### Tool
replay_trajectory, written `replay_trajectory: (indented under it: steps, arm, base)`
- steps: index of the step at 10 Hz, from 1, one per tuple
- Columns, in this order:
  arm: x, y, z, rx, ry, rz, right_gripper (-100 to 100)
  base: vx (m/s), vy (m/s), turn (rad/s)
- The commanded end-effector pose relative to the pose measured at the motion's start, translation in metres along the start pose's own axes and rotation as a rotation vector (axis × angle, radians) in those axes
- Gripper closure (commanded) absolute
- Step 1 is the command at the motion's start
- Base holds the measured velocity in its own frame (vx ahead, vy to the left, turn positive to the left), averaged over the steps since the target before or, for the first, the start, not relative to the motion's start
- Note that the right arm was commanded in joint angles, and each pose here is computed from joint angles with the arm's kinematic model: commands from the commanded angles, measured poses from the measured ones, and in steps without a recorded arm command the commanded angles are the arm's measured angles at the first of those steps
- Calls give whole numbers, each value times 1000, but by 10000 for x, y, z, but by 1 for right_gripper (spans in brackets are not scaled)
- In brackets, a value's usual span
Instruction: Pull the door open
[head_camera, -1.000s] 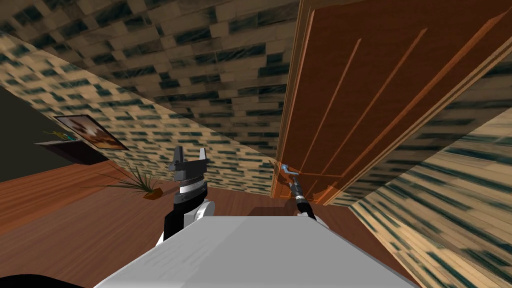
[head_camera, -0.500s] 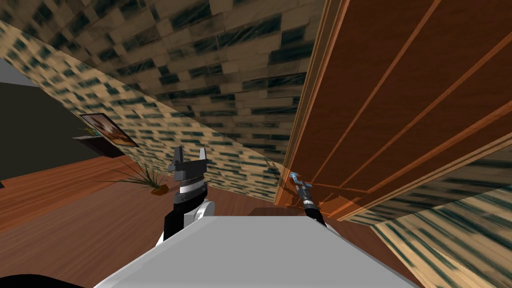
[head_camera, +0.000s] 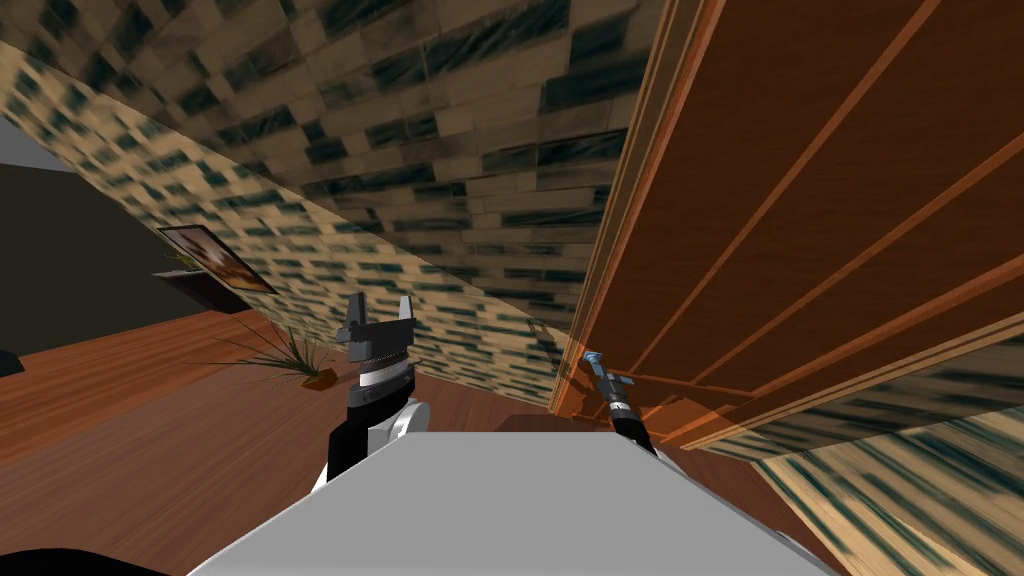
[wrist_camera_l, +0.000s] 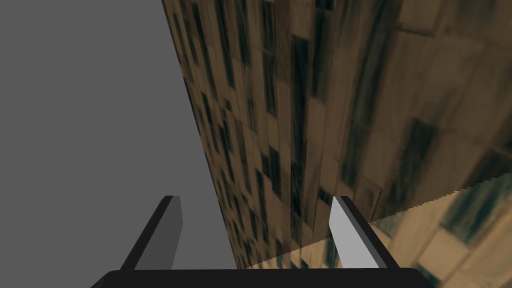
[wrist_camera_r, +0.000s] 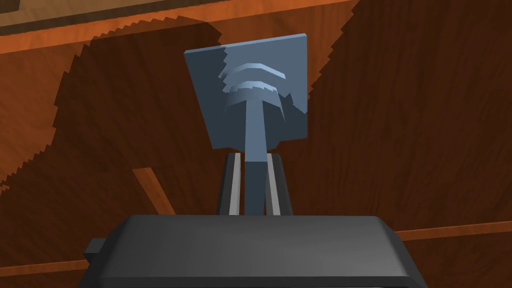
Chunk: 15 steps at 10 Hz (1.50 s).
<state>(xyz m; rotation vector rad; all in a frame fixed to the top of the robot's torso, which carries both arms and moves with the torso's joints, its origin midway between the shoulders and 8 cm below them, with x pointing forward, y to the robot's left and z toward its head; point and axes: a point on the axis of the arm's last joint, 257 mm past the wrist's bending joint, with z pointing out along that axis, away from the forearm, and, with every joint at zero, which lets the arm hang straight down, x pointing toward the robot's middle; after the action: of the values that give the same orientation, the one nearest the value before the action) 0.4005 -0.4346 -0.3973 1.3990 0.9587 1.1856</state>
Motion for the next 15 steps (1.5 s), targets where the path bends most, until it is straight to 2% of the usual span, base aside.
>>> replay_trajectory:
  steps: [1, 3, 12, 13, 14, 15]
  arm:
    - [7, -23, -16, 5, 0, 1, 100]
    - [7, -23, -16, 5, 0, 1, 100]
    - [-10, 5, -297, 27, 127, -3, 100]
    - [-9, 6, -319, 29, 136, -2, 100]
    - [-14, 8, -297, 29, 128, -4, 100]
    - [-40, -6, -395, 33, 141, -3, 100]
  base:
    - [-23, 4, -1]
    - [-6, 1, -1]
    - [-185, -45, 120]
    - [-208, -57, 86]
    - [-89, -19, 17]
    - [-124, -27, 167]
